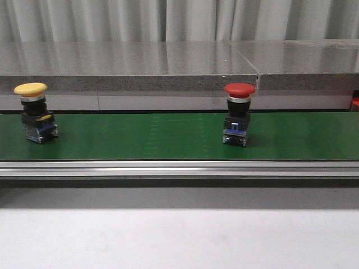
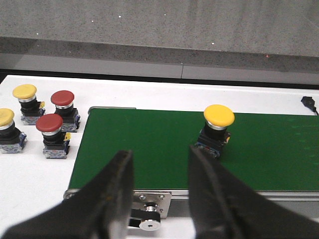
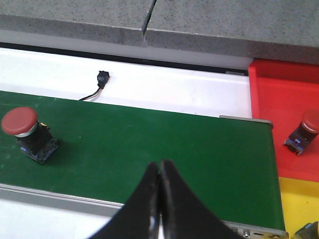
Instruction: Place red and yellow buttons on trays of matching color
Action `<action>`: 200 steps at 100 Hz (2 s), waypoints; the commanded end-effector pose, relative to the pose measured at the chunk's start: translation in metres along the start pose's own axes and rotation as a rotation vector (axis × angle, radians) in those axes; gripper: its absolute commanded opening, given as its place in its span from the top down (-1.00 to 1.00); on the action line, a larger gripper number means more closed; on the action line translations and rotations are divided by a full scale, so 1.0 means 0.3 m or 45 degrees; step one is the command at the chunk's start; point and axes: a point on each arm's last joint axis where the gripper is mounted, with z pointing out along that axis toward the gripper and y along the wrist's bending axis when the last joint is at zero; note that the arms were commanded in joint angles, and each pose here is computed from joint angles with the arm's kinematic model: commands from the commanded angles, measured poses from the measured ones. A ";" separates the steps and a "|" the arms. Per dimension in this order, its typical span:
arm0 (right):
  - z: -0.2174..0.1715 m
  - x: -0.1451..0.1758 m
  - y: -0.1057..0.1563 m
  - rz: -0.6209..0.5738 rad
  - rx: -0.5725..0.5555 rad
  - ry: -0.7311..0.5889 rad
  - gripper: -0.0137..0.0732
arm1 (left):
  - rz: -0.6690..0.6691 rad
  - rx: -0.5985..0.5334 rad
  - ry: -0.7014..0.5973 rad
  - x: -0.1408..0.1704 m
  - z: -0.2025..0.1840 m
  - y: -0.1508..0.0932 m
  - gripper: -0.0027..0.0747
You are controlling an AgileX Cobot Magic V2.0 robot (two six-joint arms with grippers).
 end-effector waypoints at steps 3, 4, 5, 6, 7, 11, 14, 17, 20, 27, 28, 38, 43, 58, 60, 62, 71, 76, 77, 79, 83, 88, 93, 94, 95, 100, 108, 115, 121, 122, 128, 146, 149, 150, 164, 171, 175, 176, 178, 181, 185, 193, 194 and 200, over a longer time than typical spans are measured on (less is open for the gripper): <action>-0.019 -0.047 -0.002 -0.003 0.019 -0.130 0.84 | -0.002 0.029 -0.117 -0.043 -0.014 -0.008 0.88; -0.019 -0.048 -0.002 -0.003 0.020 -0.133 0.84 | -0.002 0.029 -0.118 -0.043 -0.014 -0.008 0.90; -0.019 -0.049 -0.003 -0.003 0.022 -0.141 0.84 | -0.002 0.029 -0.118 -0.043 -0.014 -0.008 0.95; -0.019 -0.050 -0.003 -0.005 0.024 -0.145 0.84 | -0.002 0.029 -0.118 -0.043 -0.014 -0.008 0.97; -0.020 -0.053 -0.004 -0.005 0.027 -0.155 0.84 | -0.002 0.029 -0.118 -0.043 -0.014 -0.008 0.98; -0.020 -0.059 -0.006 -0.005 0.036 -0.182 0.84 | -0.002 0.029 -0.118 -0.043 -0.014 -0.008 0.98; -0.021 -0.065 -0.008 -0.005 0.044 -0.209 0.84 | -0.002 0.029 -0.118 -0.043 -0.014 -0.008 0.98; -0.022 -0.070 -0.009 -0.005 0.051 -0.230 0.84 | -0.002 0.028 -0.116 -0.043 -0.014 -0.008 0.98; -0.023 -0.074 -0.011 -0.005 0.056 -0.246 0.84 | -0.002 0.028 -0.113 -0.042 -0.014 -0.008 0.98; -0.024 -0.080 -0.012 -0.005 0.064 -0.271 0.84 | -0.002 0.028 -0.113 -0.042 -0.014 -0.008 0.98; -0.025 -0.081 -0.013 -0.004 0.065 -0.274 0.84 | -0.002 0.028 -0.113 -0.042 -0.014 -0.008 0.98; -0.025 -0.082 -0.013 -0.004 0.067 -0.281 0.84 | -0.002 0.028 -0.113 -0.042 -0.014 -0.008 0.98; -0.025 -0.082 -0.013 -0.003 0.066 -0.281 0.84 | -0.002 0.028 -0.113 -0.042 -0.014 -0.008 0.98; -0.025 -0.082 -0.013 -0.003 0.066 -0.281 0.84 | -0.002 0.028 -0.113 -0.042 -0.014 -0.008 0.98; -0.025 -0.082 -0.013 -0.003 0.067 -0.282 0.84 | -0.002 0.028 -0.113 -0.042 -0.014 -0.008 0.98; -0.025 -0.083 -0.013 -0.003 0.067 -0.283 0.84 | -0.002 0.028 -0.113 -0.042 -0.014 -0.008 0.98; -0.025 -0.083 -0.013 0.000 0.065 -0.284 0.84 | -0.002 0.028 -0.113 -0.042 -0.014 -0.008 0.98; -0.025 -0.082 -0.012 0.007 0.061 -0.282 0.84 | -0.002 0.028 -0.113 -0.042 -0.014 -0.008 0.98; -0.025 -0.082 -0.012 0.008 0.059 -0.279 0.84 | -0.002 0.028 -0.113 -0.042 -0.014 -0.008 0.98; -0.025 -0.081 -0.011 0.011 0.056 -0.276 0.84 | -0.002 0.028 -0.113 -0.042 -0.014 -0.008 0.98; -0.024 -0.081 -0.011 0.011 0.056 -0.274 0.84 | -0.002 0.028 -0.113 -0.042 -0.014 -0.008 0.98; -0.024 -0.081 -0.011 0.011 0.056 -0.274 0.84 | -0.002 0.028 -0.113 -0.042 -0.014 -0.008 0.98; -0.024 -0.081 -0.011 0.011 0.056 -0.274 0.83 | -0.002 0.028 -0.113 -0.042 -0.014 -0.008 0.98; -0.024 -0.080 -0.011 0.011 0.055 -0.272 0.83 | -0.002 0.028 -0.113 -0.042 -0.014 -0.008 0.98; -0.024 -0.080 -0.010 0.012 0.054 -0.272 0.82 | -0.002 0.028 -0.113 -0.042 -0.014 -0.008 0.98; -0.023 -0.076 -0.009 0.013 0.048 -0.253 0.76 | -0.002 0.028 -0.113 -0.042 -0.014 -0.008 0.98; -0.022 -0.067 -0.006 0.013 0.036 -0.218 0.50 | -0.002 0.028 -0.113 -0.042 -0.014 -0.008 0.98; -0.020 -0.059 -0.003 0.012 0.025 -0.182 0.13 | -0.002 0.028 -0.113 -0.042 -0.014 -0.008 0.98; -0.020 -0.054 -0.002 0.012 0.018 -0.160 -0.28 | -0.002 0.028 -0.113 -0.042 -0.014 -0.008 0.98; -0.020 -0.054 -0.002 0.012 0.017 -0.159 -0.32 | -0.002 0.028 -0.113 -0.042 -0.014 -0.008 0.98; -0.020 -0.053 -0.001 0.013 0.016 -0.158 -0.68 | -0.002 0.028 -0.113 -0.042 -0.014 -0.008 0.98; -0.017 -0.060 0.004 0.062 -0.013 -0.163 -0.78 | -0.002 0.028 -0.113 -0.042 -0.014 -0.008 0.98; -0.008 -0.063 0.004 0.072 -0.021 -0.146 -0.78 | -0.002 0.028 -0.113 -0.042 -0.014 -0.008 0.98; -0.003 -0.066 0.004 0.077 -0.024 -0.139 -0.78 | -0.002 0.028 -0.113 -0.042 -0.014 -0.008 0.98; 0.054 -0.107 0.006 0.101 -0.082 0.008 -0.78 | -0.002 0.028 -0.113 -0.042 -0.014 -0.008 0.98; 0.094 -0.127 0.004 0.106 -0.107 0.102 -0.78 | -0.002 0.028 -0.113 -0.042 -0.014 -0.008 0.98; 0.113 -0.137 0.003 0.107 -0.119 0.143 -0.78 | -0.002 0.028 -0.113 -0.042 -0.014 -0.008 0.98; 0.124 -0.138 0.002 0.109 -0.120 0.159 -0.78 | -0.002 0.028 -0.113 -0.042 -0.014 -0.008 0.98; 0.138 -0.142 0.000 0.111 -0.124 0.179 -0.78 | -0.002 0.028 -0.113 -0.042 -0.014 -0.008 0.98; 0.156 -0.147 -0.003 0.113 -0.126 0.201 -0.78 | -0.002 0.028 -0.113 -0.042 -0.014 -0.008 0.98; 0.182 -0.155 -0.008 0.116 -0.128 0.224 -0.78 | -0.002 0.028 -0.113 -0.042 -0.014 -0.008 0.98; 0.228 -0.168 -0.014 0.121 -0.131 0.259 -0.78 | -0.002 0.028 -0.113 -0.042 -0.014 -0.008 0.98; 0.235 -0.170 -0.016 0.122 -0.131 0.264 -0.78 | -0.002 0.028 -0.113 -0.042 -0.014 -0.008 0.98; 0.267 -0.177 -0.020 0.117 -0.133 0.287 -0.78 | -0.002 0.028 -0.113 -0.042 -0.014 -0.008 0.98</action>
